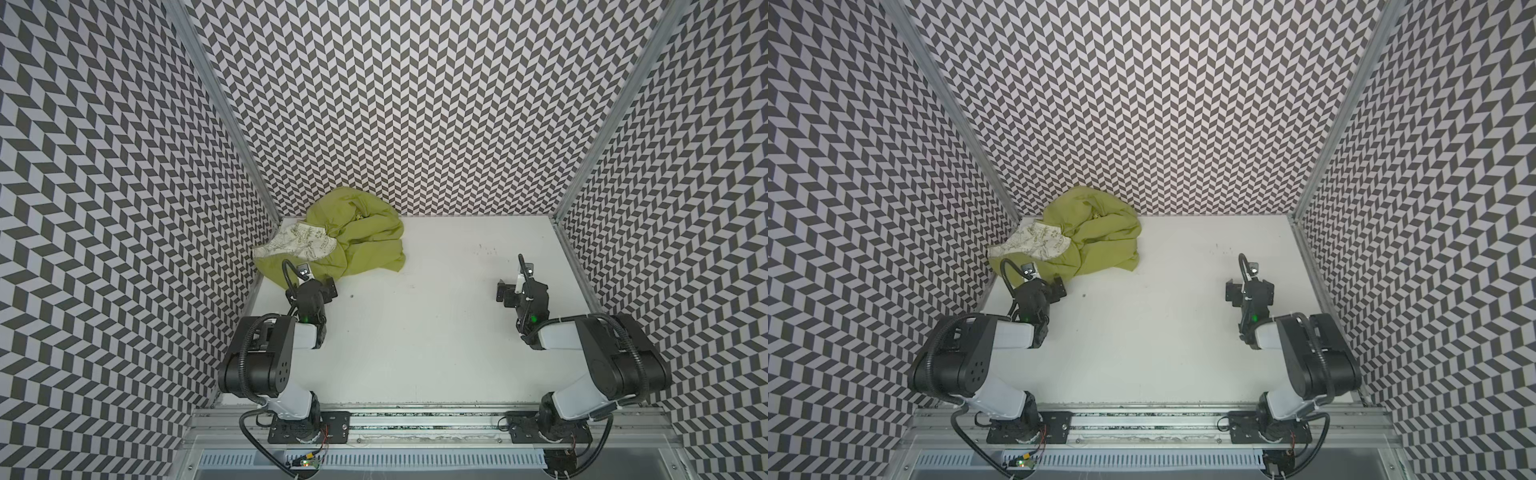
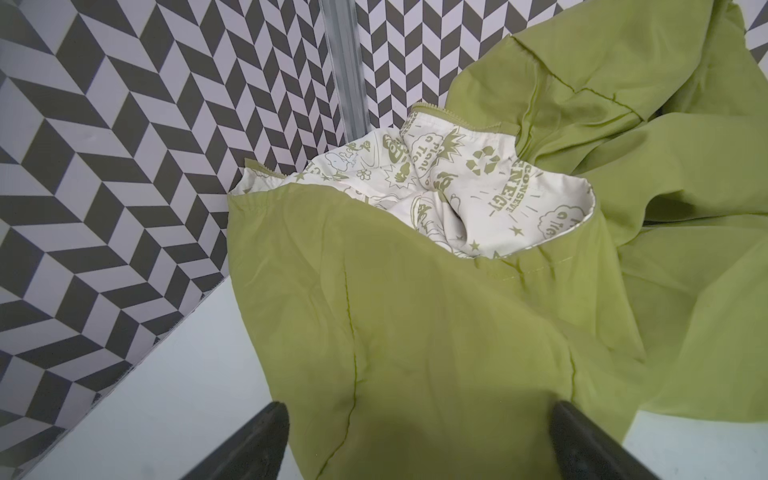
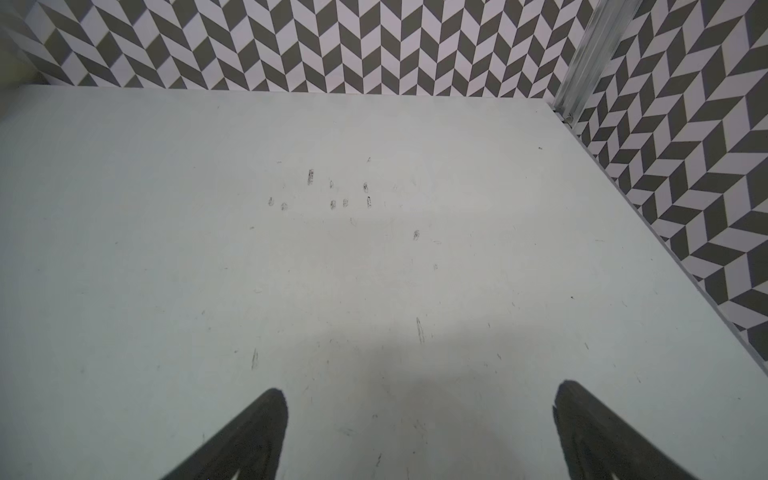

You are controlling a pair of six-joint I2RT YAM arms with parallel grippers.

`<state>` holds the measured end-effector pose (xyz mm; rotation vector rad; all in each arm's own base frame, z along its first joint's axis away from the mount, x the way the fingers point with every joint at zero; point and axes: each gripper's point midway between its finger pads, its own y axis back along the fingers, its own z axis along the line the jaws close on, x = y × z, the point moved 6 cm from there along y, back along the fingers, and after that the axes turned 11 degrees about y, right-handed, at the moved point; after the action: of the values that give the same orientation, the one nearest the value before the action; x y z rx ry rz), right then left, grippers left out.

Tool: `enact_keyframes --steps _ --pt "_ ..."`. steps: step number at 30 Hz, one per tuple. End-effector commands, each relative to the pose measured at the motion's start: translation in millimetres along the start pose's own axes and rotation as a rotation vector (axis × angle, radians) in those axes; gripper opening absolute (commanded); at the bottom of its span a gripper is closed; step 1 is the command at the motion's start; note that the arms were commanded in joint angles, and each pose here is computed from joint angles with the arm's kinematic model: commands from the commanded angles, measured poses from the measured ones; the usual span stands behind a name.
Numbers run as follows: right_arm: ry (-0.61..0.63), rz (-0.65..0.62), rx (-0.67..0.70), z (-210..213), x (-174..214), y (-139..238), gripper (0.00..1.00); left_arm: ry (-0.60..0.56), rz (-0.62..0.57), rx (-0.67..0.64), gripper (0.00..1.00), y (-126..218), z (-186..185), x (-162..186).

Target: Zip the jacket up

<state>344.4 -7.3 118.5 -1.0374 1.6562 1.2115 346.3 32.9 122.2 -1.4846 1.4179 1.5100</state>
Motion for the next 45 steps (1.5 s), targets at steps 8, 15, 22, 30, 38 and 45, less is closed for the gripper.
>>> enact_keyframes --steps 8,15,22,30,38,45 --pt "-0.006 -0.051 0.012 0 -9 1 1.0 0.01 -0.013 -0.001 1.0 0 0 -7" --pt "-0.007 -0.052 0.013 -1 -9 1 1.0 0.011 -0.012 0.0 1.0 0 0 -6" --pt "-0.006 -0.051 0.012 -1 -9 1 1.0 0.011 -0.013 0.0 1.0 0 0 -7" --pt "-0.006 -0.051 0.011 0 -9 1 1.0 0.011 -0.014 0.0 1.0 0 0 -7" --pt "-0.011 -0.052 0.014 -1 -8 2 1.0 0.011 -0.013 0.0 1.0 1 0 -6" --pt "-0.038 -0.15 0.025 -11 -24 33 1.0 -0.038 0.027 -0.01 1.0 9 -14 -35"
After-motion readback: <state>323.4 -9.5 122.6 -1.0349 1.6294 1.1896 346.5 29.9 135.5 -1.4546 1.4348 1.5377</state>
